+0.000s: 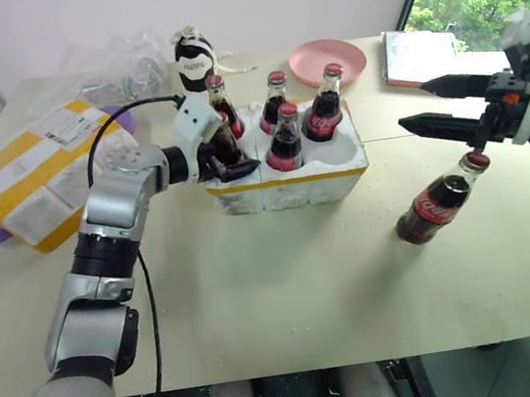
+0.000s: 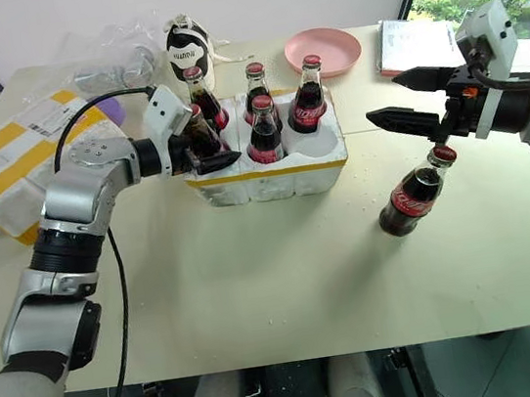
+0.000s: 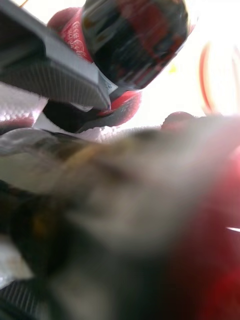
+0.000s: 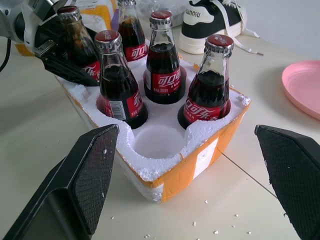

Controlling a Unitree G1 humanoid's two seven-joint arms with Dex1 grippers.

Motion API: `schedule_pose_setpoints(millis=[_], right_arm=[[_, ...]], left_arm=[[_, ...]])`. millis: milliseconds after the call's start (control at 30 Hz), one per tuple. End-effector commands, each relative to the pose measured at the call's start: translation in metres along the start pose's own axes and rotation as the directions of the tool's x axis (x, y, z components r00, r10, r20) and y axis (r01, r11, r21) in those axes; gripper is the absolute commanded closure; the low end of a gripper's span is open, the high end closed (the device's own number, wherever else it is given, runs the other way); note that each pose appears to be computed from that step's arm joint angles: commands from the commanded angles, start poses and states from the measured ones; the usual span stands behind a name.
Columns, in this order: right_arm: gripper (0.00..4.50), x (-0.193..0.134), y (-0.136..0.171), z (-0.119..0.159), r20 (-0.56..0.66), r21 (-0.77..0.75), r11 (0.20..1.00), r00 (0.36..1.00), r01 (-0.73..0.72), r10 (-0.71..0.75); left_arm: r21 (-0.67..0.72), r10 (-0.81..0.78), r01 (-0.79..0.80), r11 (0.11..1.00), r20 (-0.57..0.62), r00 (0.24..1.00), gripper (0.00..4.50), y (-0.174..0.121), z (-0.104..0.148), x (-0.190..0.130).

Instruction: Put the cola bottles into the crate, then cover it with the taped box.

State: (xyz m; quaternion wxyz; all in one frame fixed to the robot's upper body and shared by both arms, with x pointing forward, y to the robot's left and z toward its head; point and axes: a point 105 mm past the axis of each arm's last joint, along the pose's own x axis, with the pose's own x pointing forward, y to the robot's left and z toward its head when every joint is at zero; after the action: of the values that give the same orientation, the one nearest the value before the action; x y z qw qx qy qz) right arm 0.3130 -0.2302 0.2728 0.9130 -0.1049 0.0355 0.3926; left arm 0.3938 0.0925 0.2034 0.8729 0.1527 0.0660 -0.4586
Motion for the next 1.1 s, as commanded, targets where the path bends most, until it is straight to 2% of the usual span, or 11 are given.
schedule_pose_setpoints(millis=[33, 167, 267, 367, 467, 567, 667, 833, 933, 1033, 1100], right_arm=[[0.00, -0.008, -0.002, 0.019, 0.023, -0.073, 0.997, 0.999, 0.027, -0.025], [0.00, -0.013, -0.005, 0.020, 0.018, -0.078, 0.996, 0.999, 0.038, -0.037], [0.00, -0.020, -0.007, 0.023, 0.019, -0.081, 0.995, 0.998, 0.056, -0.055], [0.00, -0.029, -0.013, 0.026, 0.042, -0.090, 0.991, 0.995, 0.099, -0.095], [0.00, -0.042, -0.018, 0.022, 0.042, -0.109, 0.981, 0.987, 0.157, -0.154], [0.00, -0.058, -0.017, 0.015, 0.033, -0.104, 0.976, 0.981, 0.192, -0.189], [0.00, -0.081, -0.016, 0.011, 0.039, -0.096, 0.960, 0.965, 0.263, -0.260], [0.00, -0.125, -0.009, -0.008, 0.004, 0.005, 0.925, 0.925, 0.380, -0.380], [0.00, -0.139, 0.014, -0.031, -0.078, 0.006, 0.924, 0.922, 0.382, -0.380], [0.00, -0.139, 0.052, -0.074, -0.211, 0.019, 0.946, 0.926, 0.323, -0.312], [0.00, -0.133, 0.067, -0.087, -0.215, 0.057, 0.946, 0.929, 0.320, -0.301]], left_arm=[[-0.058, -0.002, 0.008, 0.998, 0.107, 0.994, 0.07, 0.004, 0.022, -0.024], [-0.079, -0.072, 0.091, 0.993, 0.216, 0.974, 0.07, -0.005, 0.052, -0.058], [-0.045, -0.150, 0.168, 0.985, 0.269, 0.951, 0.07, -0.016, 0.078, -0.099], [-0.002, -0.229, 0.238, 0.971, 0.266, 0.936, 0.07, -0.031, 0.090, -0.128], [0.037, -0.338, 0.337, 0.941, 0.192, 0.921, 0.07, -0.053, 0.086, -0.140], [0.042, -0.435, 0.433, 0.900, 0.117, 0.893, 0.07, -0.074, 0.070, -0.139], [0.046, -0.408, 0.406, 0.913, 0.051, 0.912, 0.07, -0.071, 0.049, -0.120], [0.040, -0.398, 0.396, 0.918, 0.084, 0.914, 0.07, -0.064, 0.046, -0.101], [0.040, -0.396, 0.394, 0.918, 0.100, 0.913, 0.07, -0.061, 0.044, -0.092], [0.066, -0.394, 0.389, 0.919, 0.080, 0.916, 0.07, -0.059, 0.037, -0.083], [0.067, -0.390, 0.385, 0.920, 0.075, 0.918, 0.07, -0.057, 0.034, -0.079]])
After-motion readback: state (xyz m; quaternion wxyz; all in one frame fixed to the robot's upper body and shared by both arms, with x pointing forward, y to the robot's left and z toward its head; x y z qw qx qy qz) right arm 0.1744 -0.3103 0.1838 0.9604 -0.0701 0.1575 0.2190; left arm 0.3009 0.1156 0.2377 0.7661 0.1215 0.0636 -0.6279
